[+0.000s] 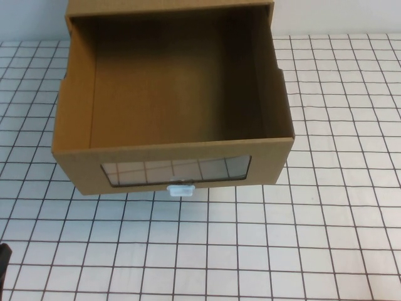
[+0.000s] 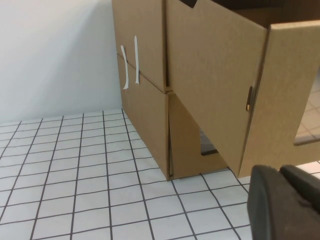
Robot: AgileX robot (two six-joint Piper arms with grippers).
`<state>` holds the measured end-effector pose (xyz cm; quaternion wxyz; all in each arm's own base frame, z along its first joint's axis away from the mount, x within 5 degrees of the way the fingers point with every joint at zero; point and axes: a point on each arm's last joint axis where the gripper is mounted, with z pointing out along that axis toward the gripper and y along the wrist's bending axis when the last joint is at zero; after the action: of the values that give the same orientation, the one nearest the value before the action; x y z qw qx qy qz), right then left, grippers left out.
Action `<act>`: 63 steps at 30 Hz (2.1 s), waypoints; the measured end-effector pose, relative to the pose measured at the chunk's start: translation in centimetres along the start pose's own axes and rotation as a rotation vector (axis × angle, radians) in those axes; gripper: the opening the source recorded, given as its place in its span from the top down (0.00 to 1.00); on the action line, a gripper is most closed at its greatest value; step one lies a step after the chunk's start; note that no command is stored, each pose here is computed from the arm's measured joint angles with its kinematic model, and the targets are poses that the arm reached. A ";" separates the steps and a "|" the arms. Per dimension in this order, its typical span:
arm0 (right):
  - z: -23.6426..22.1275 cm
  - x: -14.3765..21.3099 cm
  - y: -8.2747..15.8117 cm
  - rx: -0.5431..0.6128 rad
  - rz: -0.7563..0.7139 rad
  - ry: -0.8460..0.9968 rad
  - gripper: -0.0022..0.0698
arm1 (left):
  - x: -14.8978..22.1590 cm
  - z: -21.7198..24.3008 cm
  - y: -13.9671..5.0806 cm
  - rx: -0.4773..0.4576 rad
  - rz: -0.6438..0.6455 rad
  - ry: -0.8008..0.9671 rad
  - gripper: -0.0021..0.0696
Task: Open the shoe box
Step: 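Pull the top drawer of the cardboard box fully open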
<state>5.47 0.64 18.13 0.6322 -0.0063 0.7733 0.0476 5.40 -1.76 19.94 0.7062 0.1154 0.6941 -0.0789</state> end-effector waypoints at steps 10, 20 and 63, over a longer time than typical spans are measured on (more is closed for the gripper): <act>0.0 0.7 0.2 -0.026 0.012 0.079 0.99 | 0.0 0.0 0.0 0.000 0.000 0.000 0.97; 0.0 0.7 0.2 -0.027 0.012 0.079 0.99 | 0.0 0.0 0.0 0.000 0.000 0.000 0.97; 0.0 0.8 0.3 -0.028 0.009 0.086 0.99 | 2.6 -0.5 1.1 -0.177 0.030 0.304 0.97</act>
<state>5.26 0.94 17.40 0.5981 -0.0139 0.7989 0.0611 5.29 -0.42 17.38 0.6014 0.0736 0.7954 0.0113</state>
